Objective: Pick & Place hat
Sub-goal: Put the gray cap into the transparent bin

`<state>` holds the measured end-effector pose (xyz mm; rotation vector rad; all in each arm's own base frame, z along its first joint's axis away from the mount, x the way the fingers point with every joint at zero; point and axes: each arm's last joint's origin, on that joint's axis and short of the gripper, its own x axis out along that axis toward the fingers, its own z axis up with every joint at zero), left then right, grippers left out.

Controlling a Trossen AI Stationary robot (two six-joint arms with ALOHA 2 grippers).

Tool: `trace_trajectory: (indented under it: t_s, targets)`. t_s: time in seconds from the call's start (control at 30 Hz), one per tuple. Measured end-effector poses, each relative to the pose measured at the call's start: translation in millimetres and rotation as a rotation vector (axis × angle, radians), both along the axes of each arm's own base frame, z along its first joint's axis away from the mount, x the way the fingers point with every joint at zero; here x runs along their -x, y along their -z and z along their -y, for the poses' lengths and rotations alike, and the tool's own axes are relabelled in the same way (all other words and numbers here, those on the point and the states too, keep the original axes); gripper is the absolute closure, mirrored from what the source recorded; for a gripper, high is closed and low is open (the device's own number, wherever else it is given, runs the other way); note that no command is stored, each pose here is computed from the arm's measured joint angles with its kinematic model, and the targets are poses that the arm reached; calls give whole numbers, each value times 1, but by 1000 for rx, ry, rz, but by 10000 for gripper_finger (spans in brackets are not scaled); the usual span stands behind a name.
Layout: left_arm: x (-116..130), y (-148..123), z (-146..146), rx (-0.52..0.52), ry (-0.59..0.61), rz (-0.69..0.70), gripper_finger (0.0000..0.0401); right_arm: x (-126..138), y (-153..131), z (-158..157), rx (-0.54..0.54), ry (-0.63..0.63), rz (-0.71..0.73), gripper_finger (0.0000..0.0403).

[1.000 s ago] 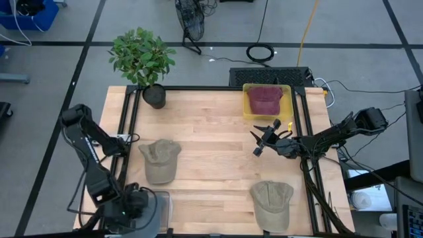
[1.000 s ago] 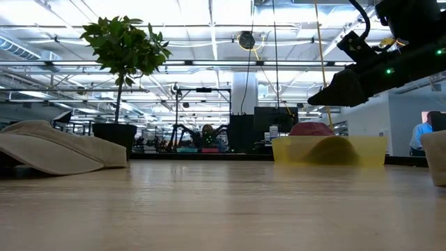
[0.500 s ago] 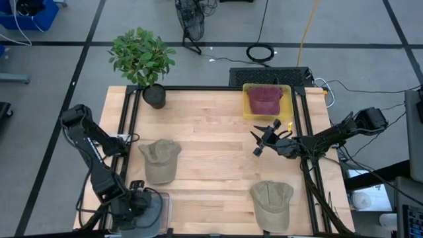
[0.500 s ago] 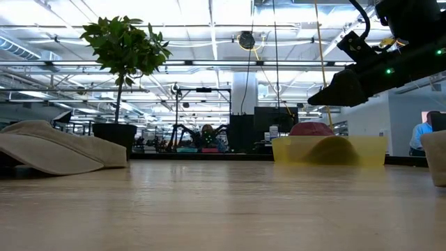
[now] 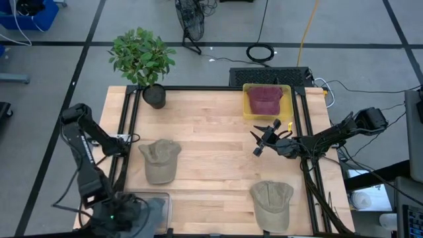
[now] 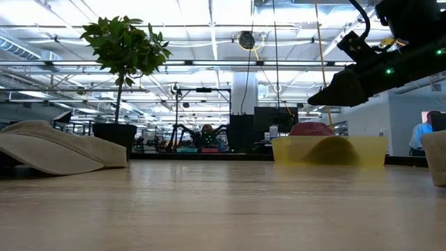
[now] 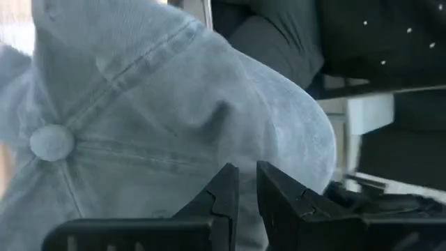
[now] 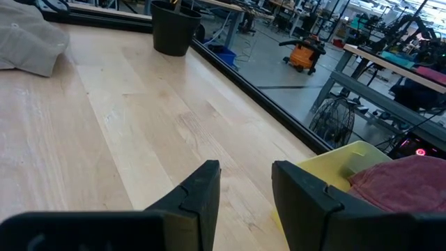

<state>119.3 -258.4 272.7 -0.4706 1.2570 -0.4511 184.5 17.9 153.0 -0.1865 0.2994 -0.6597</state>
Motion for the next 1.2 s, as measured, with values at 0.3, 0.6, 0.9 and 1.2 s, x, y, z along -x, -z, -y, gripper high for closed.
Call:
trace_trajectory:
  t_s: [0.3,0.6,0.9,1.2]
  targets:
    - [2,11,-21,-263,-58,2,345,0,0,0,-1,1,2,282]
    - [1,-24,-6,-81,-49,29,345,0,0,0,-1,1,2,282]
    - [4,-82,3,-70,-149,436,345,-1,-1,5,17,23,-6,282]
    - [-35,-28,52,106,-241,498,345,-5,-2,18,32,-75,-42,282]
